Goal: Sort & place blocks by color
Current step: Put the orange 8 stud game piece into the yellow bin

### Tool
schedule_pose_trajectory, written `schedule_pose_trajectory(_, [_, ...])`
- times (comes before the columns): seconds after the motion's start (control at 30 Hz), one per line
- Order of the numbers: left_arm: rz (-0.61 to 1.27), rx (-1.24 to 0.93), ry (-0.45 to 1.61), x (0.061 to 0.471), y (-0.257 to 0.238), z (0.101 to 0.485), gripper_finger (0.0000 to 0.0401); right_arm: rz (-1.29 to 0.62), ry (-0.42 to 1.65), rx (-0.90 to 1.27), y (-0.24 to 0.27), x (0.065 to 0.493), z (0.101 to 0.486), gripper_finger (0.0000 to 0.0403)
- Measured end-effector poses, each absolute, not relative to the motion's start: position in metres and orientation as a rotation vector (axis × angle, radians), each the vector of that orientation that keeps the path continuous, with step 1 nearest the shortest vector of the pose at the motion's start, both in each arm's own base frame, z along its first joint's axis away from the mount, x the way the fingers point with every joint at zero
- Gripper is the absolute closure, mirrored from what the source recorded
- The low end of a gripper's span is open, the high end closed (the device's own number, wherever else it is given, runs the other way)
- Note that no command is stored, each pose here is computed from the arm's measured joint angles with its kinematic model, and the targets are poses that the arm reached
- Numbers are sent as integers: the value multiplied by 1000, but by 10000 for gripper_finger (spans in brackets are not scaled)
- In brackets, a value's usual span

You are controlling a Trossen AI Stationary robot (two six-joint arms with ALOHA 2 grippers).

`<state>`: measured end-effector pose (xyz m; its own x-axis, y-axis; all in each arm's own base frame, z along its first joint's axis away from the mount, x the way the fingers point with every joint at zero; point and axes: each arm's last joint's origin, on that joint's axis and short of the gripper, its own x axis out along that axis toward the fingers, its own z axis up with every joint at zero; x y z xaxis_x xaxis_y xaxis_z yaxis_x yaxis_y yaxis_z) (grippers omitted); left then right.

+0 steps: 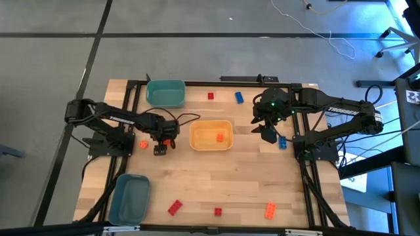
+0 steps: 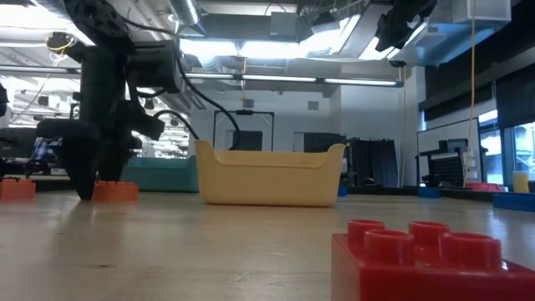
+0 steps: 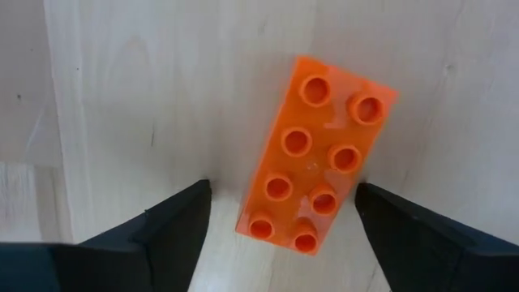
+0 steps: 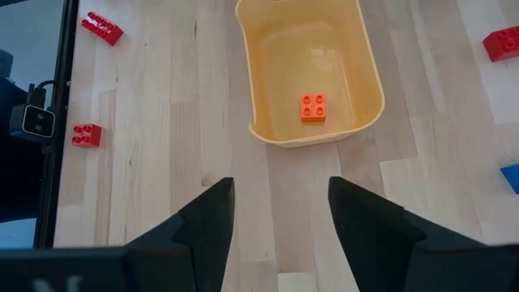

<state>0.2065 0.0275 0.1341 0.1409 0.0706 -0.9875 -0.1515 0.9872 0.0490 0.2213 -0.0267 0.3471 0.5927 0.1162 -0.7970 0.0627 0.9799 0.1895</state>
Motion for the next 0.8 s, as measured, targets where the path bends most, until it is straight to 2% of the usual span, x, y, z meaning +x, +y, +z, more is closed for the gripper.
schedule_pose_trajectory(0.27, [102, 12, 1414, 209, 21, 135, 186, 30, 938, 210, -27, 221, 347, 201])
schedule_pose_trajectory(0.57, [114, -6, 1399, 211, 16, 135, 265, 30, 938, 209, -27, 221, 347, 201])
schedule_pose_trajectory(0.8, [167, -118, 1388, 212, 15, 136, 269, 30, 938, 208, -27, 221, 347, 201])
